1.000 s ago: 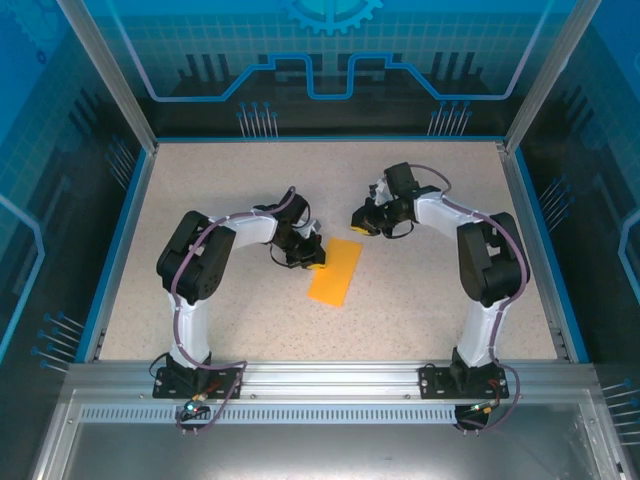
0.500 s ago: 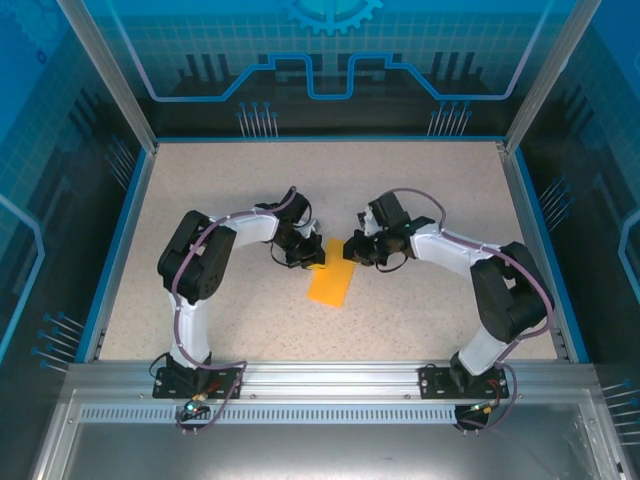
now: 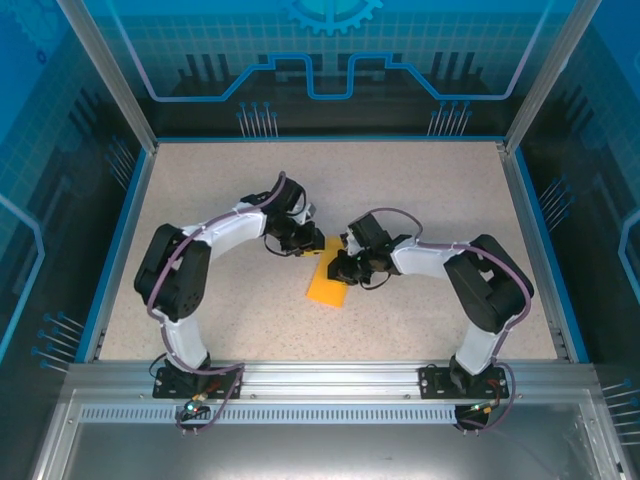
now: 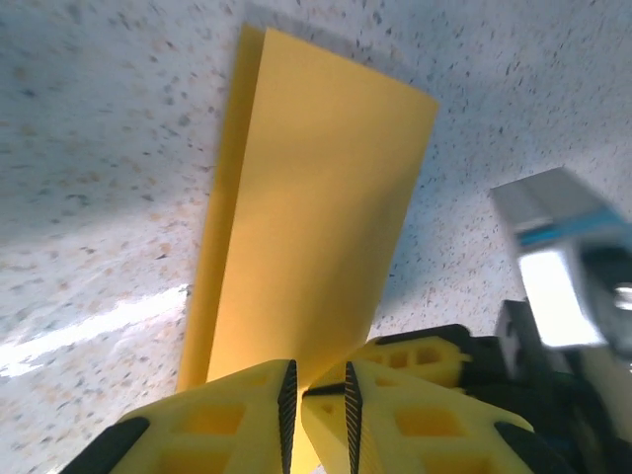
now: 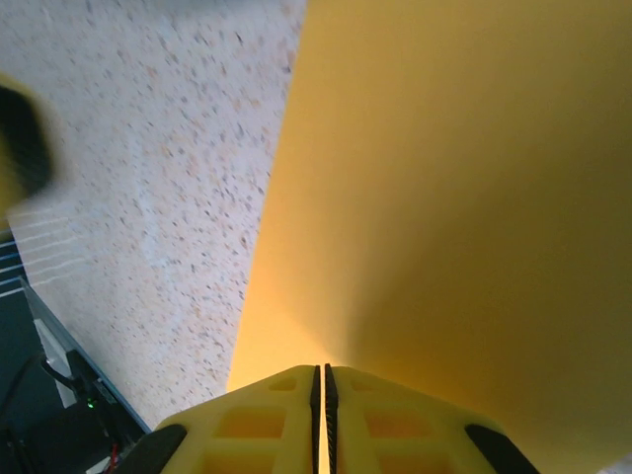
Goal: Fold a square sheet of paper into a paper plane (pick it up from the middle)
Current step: Rotate the paper at the center of the table.
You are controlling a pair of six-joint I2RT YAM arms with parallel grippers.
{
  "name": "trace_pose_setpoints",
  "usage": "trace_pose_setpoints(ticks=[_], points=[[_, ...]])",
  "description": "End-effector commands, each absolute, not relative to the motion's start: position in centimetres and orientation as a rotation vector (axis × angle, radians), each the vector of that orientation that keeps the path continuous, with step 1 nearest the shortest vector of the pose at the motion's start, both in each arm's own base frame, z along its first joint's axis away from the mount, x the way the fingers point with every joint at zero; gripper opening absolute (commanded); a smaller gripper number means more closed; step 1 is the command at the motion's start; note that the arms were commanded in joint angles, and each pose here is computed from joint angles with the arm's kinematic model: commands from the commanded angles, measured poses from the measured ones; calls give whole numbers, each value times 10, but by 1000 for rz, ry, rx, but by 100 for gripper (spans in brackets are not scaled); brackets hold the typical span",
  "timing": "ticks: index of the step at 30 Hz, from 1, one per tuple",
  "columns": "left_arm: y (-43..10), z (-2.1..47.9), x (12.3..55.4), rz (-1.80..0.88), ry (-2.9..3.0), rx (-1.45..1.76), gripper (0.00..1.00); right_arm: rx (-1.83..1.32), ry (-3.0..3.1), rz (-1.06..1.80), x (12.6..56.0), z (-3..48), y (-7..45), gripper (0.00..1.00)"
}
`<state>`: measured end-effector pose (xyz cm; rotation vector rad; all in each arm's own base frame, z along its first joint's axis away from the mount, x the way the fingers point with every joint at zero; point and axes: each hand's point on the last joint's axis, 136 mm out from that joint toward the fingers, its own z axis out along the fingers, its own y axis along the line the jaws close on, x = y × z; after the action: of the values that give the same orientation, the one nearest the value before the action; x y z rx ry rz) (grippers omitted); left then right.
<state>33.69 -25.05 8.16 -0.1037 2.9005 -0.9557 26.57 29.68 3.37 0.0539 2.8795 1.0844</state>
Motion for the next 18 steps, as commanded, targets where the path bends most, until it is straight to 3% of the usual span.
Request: trace_pose_setpoints(ticks=[1, 11, 18], points=[[-220, 81, 336, -841, 2885, -259, 24, 44, 2931, 1092, 246, 22, 296, 14], [-196, 98, 343, -781, 2779, -372, 28, -100, 3086, 949, 214, -10, 269, 14], [-199, 102, 347, -794, 2775, -374, 29, -301, 3100, 938, 211, 5, 246, 14]])
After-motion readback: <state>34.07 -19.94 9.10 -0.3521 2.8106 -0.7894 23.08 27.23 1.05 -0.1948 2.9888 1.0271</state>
